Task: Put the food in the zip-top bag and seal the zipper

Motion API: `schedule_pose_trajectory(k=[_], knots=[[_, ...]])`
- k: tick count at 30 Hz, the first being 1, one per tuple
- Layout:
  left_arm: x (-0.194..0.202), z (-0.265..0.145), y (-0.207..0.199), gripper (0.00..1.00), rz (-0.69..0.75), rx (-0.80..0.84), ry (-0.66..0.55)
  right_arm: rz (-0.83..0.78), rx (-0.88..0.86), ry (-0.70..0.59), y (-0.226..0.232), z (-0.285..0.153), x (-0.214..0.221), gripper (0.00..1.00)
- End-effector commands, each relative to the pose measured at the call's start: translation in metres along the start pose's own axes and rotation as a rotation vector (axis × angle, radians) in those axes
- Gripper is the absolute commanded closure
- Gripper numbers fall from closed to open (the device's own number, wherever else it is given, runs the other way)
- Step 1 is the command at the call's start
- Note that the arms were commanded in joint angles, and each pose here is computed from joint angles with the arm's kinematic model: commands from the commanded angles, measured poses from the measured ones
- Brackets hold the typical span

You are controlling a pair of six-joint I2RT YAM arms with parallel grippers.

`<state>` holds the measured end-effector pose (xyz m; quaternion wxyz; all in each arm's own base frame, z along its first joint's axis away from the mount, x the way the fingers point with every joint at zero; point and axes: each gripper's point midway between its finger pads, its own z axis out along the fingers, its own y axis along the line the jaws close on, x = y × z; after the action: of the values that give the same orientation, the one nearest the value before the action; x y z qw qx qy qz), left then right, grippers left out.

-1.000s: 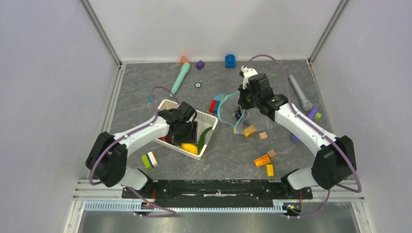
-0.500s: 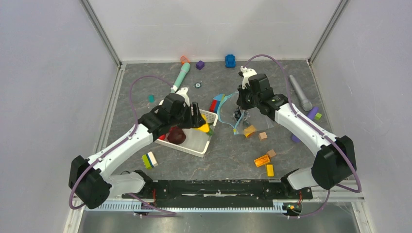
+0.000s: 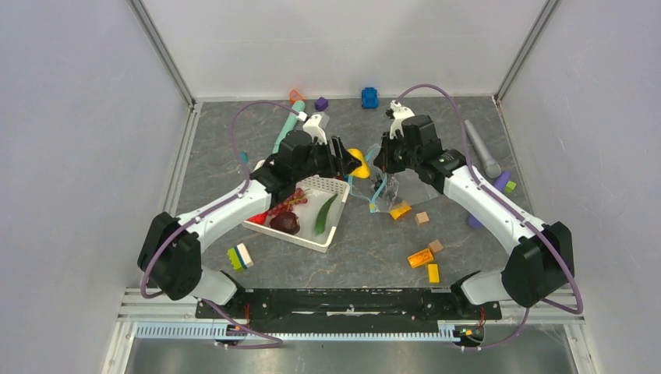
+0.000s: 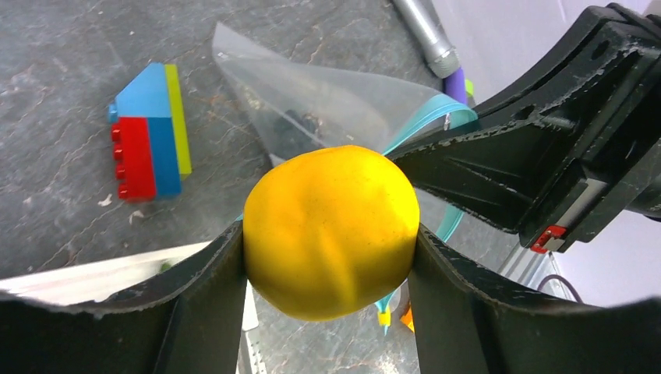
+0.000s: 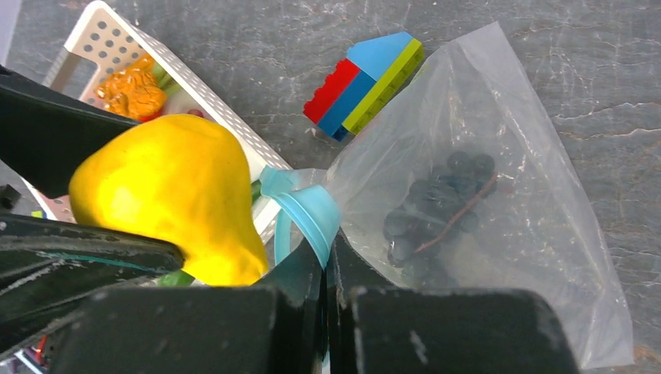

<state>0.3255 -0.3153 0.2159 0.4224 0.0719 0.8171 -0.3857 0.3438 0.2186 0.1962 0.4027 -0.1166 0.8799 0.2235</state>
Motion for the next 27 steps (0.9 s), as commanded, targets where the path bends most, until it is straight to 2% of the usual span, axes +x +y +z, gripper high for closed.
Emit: schedule_pose_trajectory(k=[1, 8, 15, 19, 21, 22, 23, 25, 27], knots=[[-0.045, -0.002, -0.046, 0.89, 0.028, 0.147, -0.148, 0.038, -0.078, -0.142, 0.023, -0.020, -0.047, 1.00], [-0.028, 0.005, -0.039, 0.88, 0.084, 0.095, -0.122, 0.109, -0.145, -0.175, 0.032, -0.023, -0.054, 1.00], [-0.013, 0.013, -0.025, 0.78, 0.126, 0.002, -0.111, 0.164, -0.194, -0.212, 0.039, -0.027, -0.064, 1.00], [-0.004, 0.024, -0.028, 0.67, 0.136, 0.011, -0.079, 0.196, -0.212, -0.236, 0.040, -0.032, -0.067, 1.00], [0.000, 0.028, -0.031, 0.57, 0.134, 0.024, -0.063, 0.211, -0.206, -0.246, 0.036, -0.034, -0.067, 1.00], [0.002, 0.031, -0.032, 0.48, 0.133, 0.026, -0.056, 0.220, -0.202, -0.246, 0.034, -0.034, -0.065, 1.00], [0.003, 0.032, -0.033, 0.37, 0.132, 0.033, -0.050, 0.230, -0.200, -0.246, 0.032, -0.034, -0.064, 1.00], [0.005, 0.033, -0.036, 0.01, 0.131, 0.044, -0.043, 0.246, -0.200, -0.249, 0.029, -0.035, -0.062, 1.00], [0.005, 0.031, -0.039, 0.00, 0.132, 0.055, -0.038, 0.256, -0.204, -0.246, 0.028, -0.034, -0.060, 1.00]])
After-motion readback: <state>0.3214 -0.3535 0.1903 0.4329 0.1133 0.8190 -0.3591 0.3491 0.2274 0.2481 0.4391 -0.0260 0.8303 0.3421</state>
